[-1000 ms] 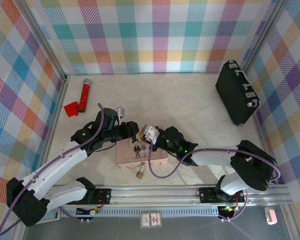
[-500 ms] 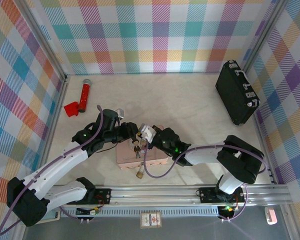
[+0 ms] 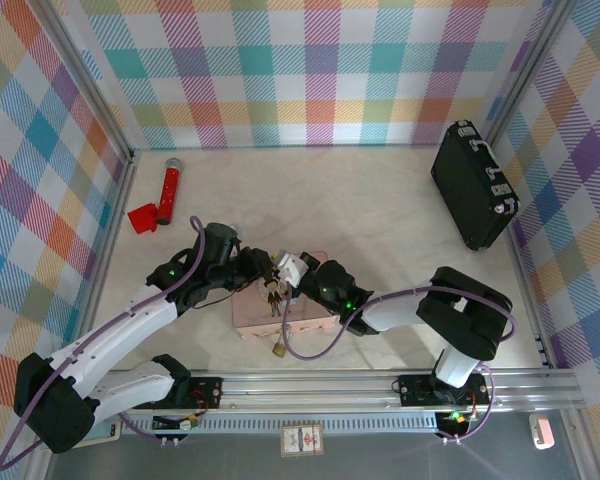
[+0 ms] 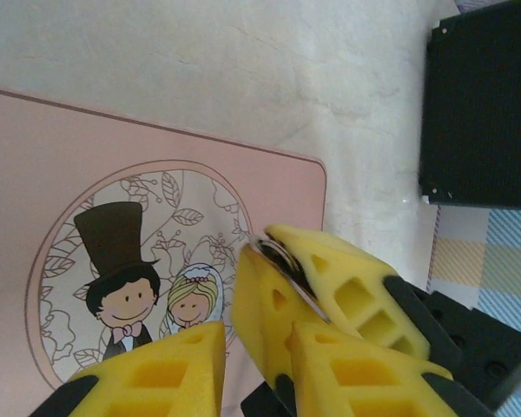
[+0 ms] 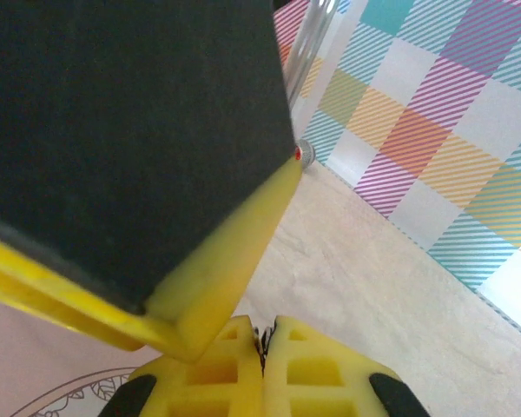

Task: Unlock a padlock with a key

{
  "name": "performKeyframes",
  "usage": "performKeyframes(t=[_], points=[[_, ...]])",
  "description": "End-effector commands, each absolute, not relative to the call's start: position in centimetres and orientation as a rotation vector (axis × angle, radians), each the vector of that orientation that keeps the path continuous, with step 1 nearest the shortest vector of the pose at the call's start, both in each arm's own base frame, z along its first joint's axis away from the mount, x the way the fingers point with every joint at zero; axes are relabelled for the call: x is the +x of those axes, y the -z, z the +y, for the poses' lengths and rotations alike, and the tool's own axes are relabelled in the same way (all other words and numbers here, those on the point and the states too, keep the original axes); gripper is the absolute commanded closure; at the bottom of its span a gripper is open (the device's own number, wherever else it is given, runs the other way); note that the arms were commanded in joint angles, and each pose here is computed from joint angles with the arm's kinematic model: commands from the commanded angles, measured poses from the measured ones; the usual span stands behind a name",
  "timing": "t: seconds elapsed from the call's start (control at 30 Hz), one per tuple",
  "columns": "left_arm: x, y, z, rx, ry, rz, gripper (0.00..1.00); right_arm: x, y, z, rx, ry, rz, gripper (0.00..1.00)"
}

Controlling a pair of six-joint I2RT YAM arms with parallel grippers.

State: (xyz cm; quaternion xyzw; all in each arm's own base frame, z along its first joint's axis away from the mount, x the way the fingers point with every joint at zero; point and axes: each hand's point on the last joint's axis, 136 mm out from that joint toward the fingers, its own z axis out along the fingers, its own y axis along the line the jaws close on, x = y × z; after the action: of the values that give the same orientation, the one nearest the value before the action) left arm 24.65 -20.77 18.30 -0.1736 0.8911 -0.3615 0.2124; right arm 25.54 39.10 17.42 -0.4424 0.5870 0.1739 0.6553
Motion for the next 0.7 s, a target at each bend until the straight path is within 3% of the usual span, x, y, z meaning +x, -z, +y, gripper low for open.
performKeyframes(t=[0.0,0.67], points=[[24.8,-18.5,-20.6,-0.532,1.038,2.452,0.75,25.7,-19.1,40.0,-0.962,-0.385,1.269,1.00],[25.3,-18.9,-19.3,-0.614,1.054,2.416,0.76,25.4,-18.4,41.7,-0.979,-0.328,1.224,1.00]])
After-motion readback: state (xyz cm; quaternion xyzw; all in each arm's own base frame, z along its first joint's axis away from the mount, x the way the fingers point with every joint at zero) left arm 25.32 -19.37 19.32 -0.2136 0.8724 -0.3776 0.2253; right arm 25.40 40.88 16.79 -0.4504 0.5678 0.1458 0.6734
